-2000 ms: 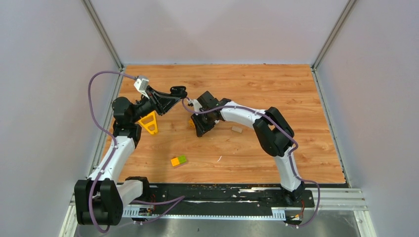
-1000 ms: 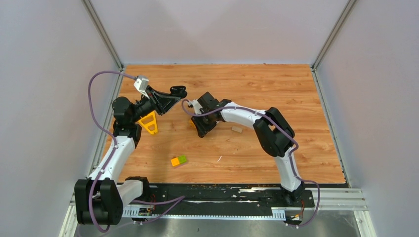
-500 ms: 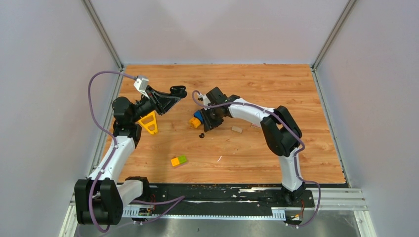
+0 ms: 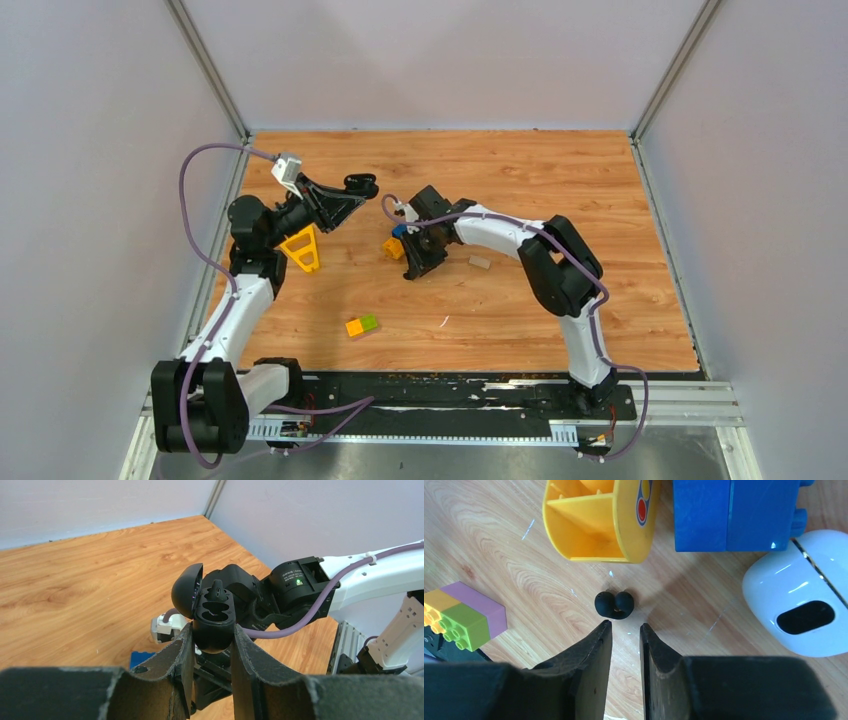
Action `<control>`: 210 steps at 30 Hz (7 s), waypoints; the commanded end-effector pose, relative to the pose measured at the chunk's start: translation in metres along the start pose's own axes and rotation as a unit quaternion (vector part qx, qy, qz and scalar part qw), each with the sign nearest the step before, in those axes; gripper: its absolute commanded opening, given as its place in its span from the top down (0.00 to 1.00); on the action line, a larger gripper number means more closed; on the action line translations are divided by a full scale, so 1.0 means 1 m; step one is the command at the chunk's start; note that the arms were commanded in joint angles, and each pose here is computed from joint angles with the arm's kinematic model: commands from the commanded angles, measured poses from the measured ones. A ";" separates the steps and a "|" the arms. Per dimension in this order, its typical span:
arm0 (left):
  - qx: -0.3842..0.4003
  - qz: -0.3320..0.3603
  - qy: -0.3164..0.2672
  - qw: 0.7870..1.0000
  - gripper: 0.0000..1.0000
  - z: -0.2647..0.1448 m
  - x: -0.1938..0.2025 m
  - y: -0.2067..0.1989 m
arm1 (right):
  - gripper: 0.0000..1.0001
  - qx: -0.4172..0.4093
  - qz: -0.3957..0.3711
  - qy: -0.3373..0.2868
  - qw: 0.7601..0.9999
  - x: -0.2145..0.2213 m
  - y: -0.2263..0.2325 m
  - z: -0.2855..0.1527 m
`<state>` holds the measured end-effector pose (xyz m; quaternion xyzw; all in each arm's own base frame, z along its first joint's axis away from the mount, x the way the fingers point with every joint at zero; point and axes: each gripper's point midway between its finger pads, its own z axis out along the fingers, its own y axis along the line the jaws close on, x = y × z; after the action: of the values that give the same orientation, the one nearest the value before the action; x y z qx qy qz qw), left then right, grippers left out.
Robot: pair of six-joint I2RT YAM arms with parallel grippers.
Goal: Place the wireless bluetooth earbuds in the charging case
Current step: Move the left earbud to the center of the board, then pick up the left earbud from the center of the board, then insert the left earbud into the left side groove of the charging case.
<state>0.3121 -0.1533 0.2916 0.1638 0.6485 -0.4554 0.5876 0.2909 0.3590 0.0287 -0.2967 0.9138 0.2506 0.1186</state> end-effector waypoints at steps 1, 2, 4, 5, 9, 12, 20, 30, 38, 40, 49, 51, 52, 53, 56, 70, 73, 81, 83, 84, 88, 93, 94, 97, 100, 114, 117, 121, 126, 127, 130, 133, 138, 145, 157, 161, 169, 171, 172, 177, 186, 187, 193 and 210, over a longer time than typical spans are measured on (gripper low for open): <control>0.000 0.010 -0.011 1.000 1.00 0.001 -0.008 0.002 | 0.73 -0.003 0.006 -0.006 1.000 -0.010 0.005 0.004; -0.001 0.010 -0.010 1.000 1.00 0.001 -0.007 0.003 | 0.73 -0.003 0.006 -0.007 1.000 -0.011 0.005 0.006; -0.001 0.009 -0.010 1.000 1.00 0.001 -0.007 0.003 | 0.74 -0.002 0.003 -0.007 1.000 -0.013 0.006 0.009; -0.001 0.008 -0.009 1.000 1.00 0.001 -0.006 0.003 | 0.74 0.000 0.002 -0.009 1.000 -0.015 0.005 0.011; -0.003 0.009 -0.008 1.000 1.00 0.001 -0.005 0.004 | 0.75 0.010 -0.002 -0.020 1.000 -0.026 0.004 0.014; -0.004 0.009 -0.006 1.000 1.00 0.001 -0.005 0.005 | 0.75 0.008 -0.005 -0.027 1.000 -0.034 0.005 0.014; -0.006 0.007 -0.004 1.000 1.00 0.002 -0.004 0.007 | 0.75 -0.007 -0.010 -0.046 0.999 -0.049 0.013 0.015; -0.006 0.007 -0.002 1.000 1.00 0.002 -0.005 0.006 | 0.83 -0.026 -0.040 -0.060 0.997 -0.061 0.026 0.021; -0.006 0.009 -0.003 1.000 1.00 0.003 -0.007 0.006 | 0.85 -0.026 -0.059 -0.064 0.996 -0.061 0.025 0.016; -0.006 0.009 -0.003 1.000 1.00 0.003 -0.007 0.006 | 0.80 -0.016 -0.063 -0.074 0.995 -0.067 0.025 0.010; -0.006 0.005 -0.003 1.000 1.00 0.004 -0.007 0.007 | 0.68 0.006 -0.036 -0.051 0.998 -0.052 0.022 -0.001; -0.006 0.007 -0.003 1.000 1.00 0.004 -0.008 0.007 | 0.68 0.014 -0.022 -0.044 0.999 -0.044 0.018 -0.006; -0.006 0.007 -0.003 1.000 1.00 0.004 -0.008 0.007 | 0.68 0.015 -0.018 -0.046 0.999 -0.043 0.016 -0.009; -0.007 0.005 -0.002 1.000 1.00 0.004 -0.007 0.008 | 0.68 0.013 -0.010 -0.049 0.999 -0.043 0.016 -0.013; -0.008 0.004 -0.001 1.000 1.00 0.003 -0.005 0.009 | 0.67 -0.010 -0.003 -0.060 0.998 -0.046 0.019 -0.020; -0.009 0.002 0.001 1.000 1.00 0.003 -0.004 0.009 | 0.72 -0.028 0.022 -0.036 0.999 -0.037 0.015 -0.005; -0.010 0.001 0.002 1.000 1.00 0.003 -0.003 0.010 | 0.72 -0.027 0.024 -0.026 0.999 -0.033 0.014 0.001; -0.011 0.001 0.002 1.000 1.00 0.004 -0.003 0.011 | 0.74 -0.019 0.022 -0.022 0.999 -0.032 0.014 0.012; -0.012 0.001 0.003 1.000 1.00 0.004 -0.002 0.011 | 0.74 -0.015 0.023 -0.020 0.999 -0.031 0.012 0.014; -0.011 0.001 0.003 1.000 1.00 0.003 -0.002 0.011 | 0.74 -0.012 0.022 -0.020 0.999 -0.031 0.011 0.015; -0.012 0.000 0.003 1.000 1.00 0.003 -0.001 0.011 | 0.76 -0.003 0.015 -0.015 1.000 -0.028 0.011 0.020; -0.013 0.000 0.003 1.000 1.00 0.003 -0.001 0.011 | 0.76 -0.004 0.007 -0.016 1.000 -0.030 0.016 0.023; -0.013 0.000 0.003 1.000 1.00 0.003 -0.001 0.011 | 0.76 -0.006 0.005 -0.018 1.000 -0.031 0.018 0.023; -0.014 0.000 0.004 1.000 1.00 0.002 0.000 0.011 | 0.78 -0.011 -0.002 -0.021 1.000 -0.034 0.023 0.023; -0.014 0.001 0.004 1.000 1.00 0.002 -0.001 0.011 | 0.82 -0.014 -0.006 -0.024 1.000 -0.036 0.026 0.022; -0.015 0.002 0.005 1.000 1.00 0.002 -0.001 0.011 | 0.87 -0.043 -0.019 -0.029 0.998 -0.038 0.036 0.022; -0.015 0.002 0.005 1.000 1.00 0.002 -0.001 0.012 | 0.83 -0.049 -0.020 -0.030 0.998 -0.039 0.038 0.023; -0.015 0.001 0.006 1.000 1.00 0.003 -0.001 0.012 | 0.83 -0.045 -0.025 -0.027 0.998 -0.038 0.037 0.029; -0.015 0.001 0.008 1.000 1.00 0.003 0.000 0.012 | 0.89 -0.044 -0.034 -0.030 0.998 -0.040 0.040 0.030; -0.015 0.001 0.008 1.000 1.00 0.003 0.000 0.012 | 0.91 -0.039 -0.036 -0.032 0.998 -0.041 0.039 0.028; -0.016 0.001 0.010 1.000 1.00 0.003 0.001 0.012 | 1.00 -0.035 -0.046 -0.041 0.997 -0.047 0.040 0.018; -0.016 0.002 0.011 1.000 1.00 0.003 0.001 0.014 | 1.00 -0.048 -0.070 -0.061 0.995 -0.057 0.045 -0.003; -0.011 0.006 0.007 1.000 1.00 0.008 -0.003 0.016 | 1.00 -0.063 -0.114 -0.084 0.988 -0.055 0.039 -0.044; -0.002 0.018 0.006 1.000 1.00 0.016 -0.009 0.022 | 1.00 -0.076 -0.253 -0.103 0.959 -0.035 0.035 -0.099; 0.138 0.080 0.077 0.984 1.00 0.032 0.031 -0.028 | 1.00 -0.067 -0.584 -0.092 0.804 -0.017 0.069 -0.249; 0.184 0.108 0.103 0.972 1.00 0.032 0.051 -0.046 | 1.00 -0.037 -0.615 -0.112 0.779 -0.034 0.085 -0.285; 0.258 0.161 0.118 0.945 1.00 0.028 0.072 -0.075 | 1.00 -0.046 -0.593 -0.140 0.791 -0.054 0.119 -0.296; 0.274 0.170 0.118 0.939 1.00 0.027 0.075 -0.082 | 1.00 -0.050 -0.600 -0.132 0.787 -0.051 0.126 -0.290; 0.280 0.174 0.118 0.937 1.00 0.026 0.076 -0.085 | 1.00 -0.051 -0.603 -0.129 0.785 -0.050 0.129 -0.287; 0.301 0.184 0.107 0.929 1.00 0.026 0.076 -0.099 | 1.00 -0.049 -0.610 -0.114 0.783 -0.046 0.141 -0.276; 0.316 0.183 0.075 0.928 1.00 0.024 0.074 -0.115 | 1.00 -0.036 -0.618 -0.098 0.779 -0.042 0.151 -0.266; 0.316 0.184 0.074 0.928 1.00 0.024 0.074 -0.115 | 1.00 -0.034 -0.618 -0.099 0.779 -0.043 0.150 -0.266; 0.321 0.190 0.063 0.926 1.00 0.024 0.070 -0.119 | 1.00 -0.024 -0.611 -0.092 0.786 -0.046 0.145 -0.258; 0.325 0.193 0.063 0.924 1.00 0.026 0.073 -0.120 | 1.00 -0.007 -0.599 -0.106 0.794 -0.060 0.144 -0.251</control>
<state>0.2240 -0.2589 0.2619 0.4793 0.4880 -0.5173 0.5144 0.2299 0.3446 0.3090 -0.7697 0.5330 0.1603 0.3127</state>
